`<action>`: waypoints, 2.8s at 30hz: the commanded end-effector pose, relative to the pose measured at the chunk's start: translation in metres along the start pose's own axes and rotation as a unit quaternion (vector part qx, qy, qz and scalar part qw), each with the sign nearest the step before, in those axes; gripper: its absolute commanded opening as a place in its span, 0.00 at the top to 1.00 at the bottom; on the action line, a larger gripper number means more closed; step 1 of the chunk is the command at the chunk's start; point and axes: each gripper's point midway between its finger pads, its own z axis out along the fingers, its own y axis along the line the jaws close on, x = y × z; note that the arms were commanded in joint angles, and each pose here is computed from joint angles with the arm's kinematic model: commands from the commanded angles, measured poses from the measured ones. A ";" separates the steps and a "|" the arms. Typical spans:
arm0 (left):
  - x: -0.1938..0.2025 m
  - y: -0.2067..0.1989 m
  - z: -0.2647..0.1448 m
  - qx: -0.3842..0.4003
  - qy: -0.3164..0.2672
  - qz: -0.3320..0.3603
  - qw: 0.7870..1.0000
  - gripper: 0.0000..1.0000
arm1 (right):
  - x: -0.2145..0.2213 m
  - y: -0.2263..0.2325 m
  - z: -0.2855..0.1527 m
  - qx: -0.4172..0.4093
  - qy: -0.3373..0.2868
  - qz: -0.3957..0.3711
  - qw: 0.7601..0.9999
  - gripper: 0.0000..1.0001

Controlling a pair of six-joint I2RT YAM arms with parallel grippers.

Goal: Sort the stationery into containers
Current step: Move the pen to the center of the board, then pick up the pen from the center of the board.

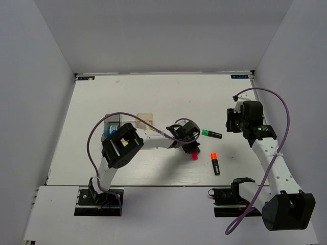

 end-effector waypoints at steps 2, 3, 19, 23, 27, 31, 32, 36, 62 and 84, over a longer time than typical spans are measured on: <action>-0.001 0.042 -0.033 -0.035 -0.007 0.014 0.999 1.00 | -0.006 0.001 0.000 -0.003 -0.018 0.003 1.000 0.52; -0.001 0.045 -0.035 -0.035 -0.008 0.014 0.999 1.00 | -0.003 0.007 0.000 -0.020 -0.013 0.003 1.000 0.52; -0.037 0.014 -0.119 -0.104 -0.044 0.277 0.954 0.36 | 0.001 0.014 0.006 -0.041 -0.005 0.003 0.999 0.49; -0.044 0.037 -0.119 -0.160 -0.039 0.270 0.949 0.44 | 0.004 0.016 0.008 -0.046 0.001 0.004 0.999 0.48; -0.041 0.059 -0.113 -0.209 -0.028 0.251 0.945 0.53 | 0.005 0.015 0.009 -0.044 0.003 0.006 0.999 0.46; -0.033 0.067 -0.103 -0.228 -0.026 0.238 0.944 0.52 | 0.006 0.017 0.009 -0.050 0.004 0.005 0.999 0.46; -0.032 0.067 -0.100 -0.229 -0.025 0.238 0.944 0.50 | 0.003 0.020 0.009 -0.053 0.002 0.001 0.999 0.46; -0.022 0.065 -0.090 -0.224 -0.016 0.236 0.945 0.44 | 0.004 0.017 0.008 -0.048 0.001 0.006 0.999 0.46; -0.015 0.079 -0.058 -0.248 -0.004 0.240 0.938 0.43 | 0.007 0.020 0.007 -0.059 0.005 0.007 0.998 0.45; -0.081 0.044 -0.209 -0.163 -0.124 0.374 0.905 1.00 | 0.020 0.068 -0.005 -0.209 0.016 -0.037 0.977 0.91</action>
